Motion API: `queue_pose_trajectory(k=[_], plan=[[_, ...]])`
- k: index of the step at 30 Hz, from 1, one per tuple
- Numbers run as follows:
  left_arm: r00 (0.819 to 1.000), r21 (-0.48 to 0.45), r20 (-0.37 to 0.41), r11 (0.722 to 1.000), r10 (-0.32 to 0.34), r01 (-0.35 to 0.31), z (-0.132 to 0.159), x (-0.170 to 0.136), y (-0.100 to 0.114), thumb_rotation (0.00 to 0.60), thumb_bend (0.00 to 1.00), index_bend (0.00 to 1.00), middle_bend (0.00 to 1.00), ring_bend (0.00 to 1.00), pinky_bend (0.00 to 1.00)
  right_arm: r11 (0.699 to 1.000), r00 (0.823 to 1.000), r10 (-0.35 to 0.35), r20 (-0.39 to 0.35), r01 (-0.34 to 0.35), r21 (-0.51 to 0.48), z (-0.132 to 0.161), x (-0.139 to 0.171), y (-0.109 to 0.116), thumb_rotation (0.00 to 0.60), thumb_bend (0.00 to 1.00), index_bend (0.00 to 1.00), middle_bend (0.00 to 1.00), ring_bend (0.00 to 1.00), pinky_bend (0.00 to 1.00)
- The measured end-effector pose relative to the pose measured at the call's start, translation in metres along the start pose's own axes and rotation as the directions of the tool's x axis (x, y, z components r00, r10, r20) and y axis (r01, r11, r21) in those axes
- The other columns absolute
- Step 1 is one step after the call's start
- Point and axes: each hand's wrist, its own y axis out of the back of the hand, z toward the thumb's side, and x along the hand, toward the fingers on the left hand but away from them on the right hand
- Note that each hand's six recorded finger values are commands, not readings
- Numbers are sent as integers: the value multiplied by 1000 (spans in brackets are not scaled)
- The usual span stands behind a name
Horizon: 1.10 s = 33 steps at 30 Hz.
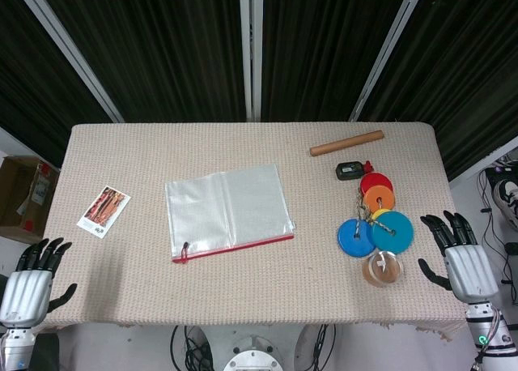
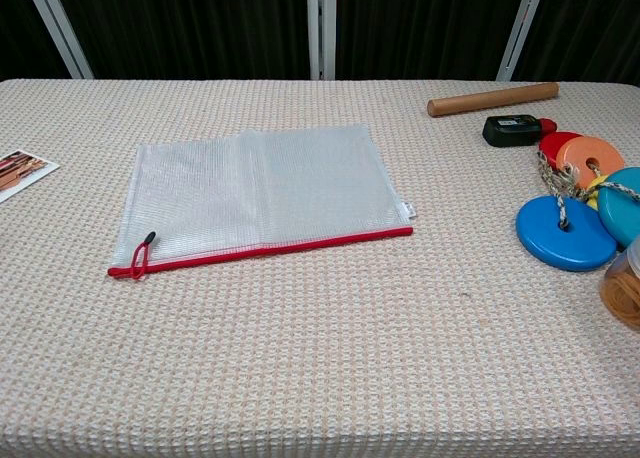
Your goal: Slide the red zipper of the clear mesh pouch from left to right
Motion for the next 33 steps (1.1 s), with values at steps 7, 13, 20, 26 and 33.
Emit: queue_pose_trajectory(k=[7,13,20,26,33], plan=[[1000,-1,4,1000,-7,7,0,0,-1,600,191,181,141,87,147,1000,999,21,-29,-21,-6,7,-3,-2,600,224,138,140,0,0],[1000,-11,11,1000,-5,5,1,-2,-1,600,191,181,141,87,147,998,984,56,-170,-55,12,40,-24,-2,600,225,148,158,0,5],[1000,-37,8,999,-6,6,2,-5,-2,600,192,181,141,87,147,979,886,201,-418,-168,114,122,-74,-23,600,238,172,180,0,31],[1000,-68,-1,998,-3,3,2,-8,-4,600,191,181,141,87,147,933,713,358,-603,-242,267,225,-117,-62,600,239,193,180,0,31],[1000,-87,-5,996,-18,17,1,-9,-8,600,191,181,141,87,147,913,557,405,-725,-203,354,346,-143,-104,600,239,198,150,0,31]])
